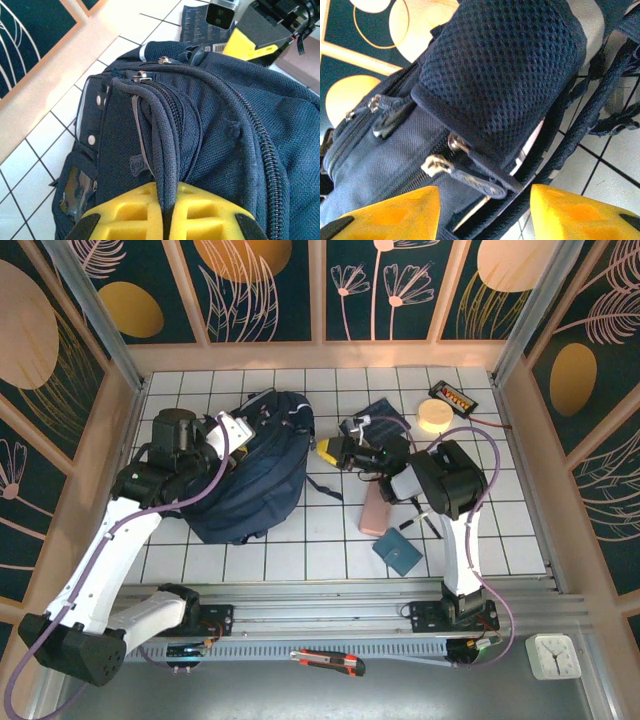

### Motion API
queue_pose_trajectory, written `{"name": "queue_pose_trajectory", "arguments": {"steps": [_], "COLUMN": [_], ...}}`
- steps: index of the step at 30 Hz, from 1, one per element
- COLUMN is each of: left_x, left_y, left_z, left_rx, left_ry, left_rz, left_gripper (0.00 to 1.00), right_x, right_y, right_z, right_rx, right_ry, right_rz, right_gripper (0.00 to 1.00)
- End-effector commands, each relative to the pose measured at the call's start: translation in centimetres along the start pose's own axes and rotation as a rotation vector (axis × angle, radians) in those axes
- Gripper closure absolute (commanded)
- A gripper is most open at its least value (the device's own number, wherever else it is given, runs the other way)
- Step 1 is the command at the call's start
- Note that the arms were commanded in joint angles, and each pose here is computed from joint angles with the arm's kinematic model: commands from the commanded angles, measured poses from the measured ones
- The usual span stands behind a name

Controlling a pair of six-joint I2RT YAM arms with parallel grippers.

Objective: Pack the student bag

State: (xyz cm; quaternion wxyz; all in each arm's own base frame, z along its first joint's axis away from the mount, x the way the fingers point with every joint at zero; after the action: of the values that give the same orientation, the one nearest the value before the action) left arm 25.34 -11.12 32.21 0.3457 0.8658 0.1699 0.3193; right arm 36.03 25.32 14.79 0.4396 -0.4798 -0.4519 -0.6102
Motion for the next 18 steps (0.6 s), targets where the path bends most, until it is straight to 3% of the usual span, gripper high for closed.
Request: {"name": "queue_pose_trajectory", "arguments": {"steps": [1,10,18], "left_x": [2.2,2.0,2.1], "left_y": [3.9,3.7,3.5], "left_z": [-2.3,-2.4,-2.6], "left_rx": [-0.184,-0.187,-0.184], "left_ry": [0.094,0.106,0.12], "left_rz": [0.055,0.053,0.053], "left_gripper": [1.0,1.0,1.0], "right_x": [2.5,2.5,2.1], "right_y": [0.1,-0.9,-1.3], "right_z": [1.1,2.0,0.6], "right_rx": [0.011,0.037,0.01], "right_ry": [0.098,0.079,-0.011], "right_rz": [-0.04,-0.019,-0.023], "right_gripper": [0.5,0.54,0.6]}}
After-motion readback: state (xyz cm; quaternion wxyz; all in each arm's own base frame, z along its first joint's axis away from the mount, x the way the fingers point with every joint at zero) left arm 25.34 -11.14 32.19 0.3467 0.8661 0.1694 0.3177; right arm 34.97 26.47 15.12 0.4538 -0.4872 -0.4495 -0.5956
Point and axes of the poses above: each hand's point on the last joint's axis, 136 mm out from that joint toward the fingers, its own z axis out along the fingers, its own x axis along the line the jaws close on, y = z × x, the point moved 7 cm from there along -z, back along the fingers, and after that the axes turned 11 degrees about z, right-handed, at the moved point
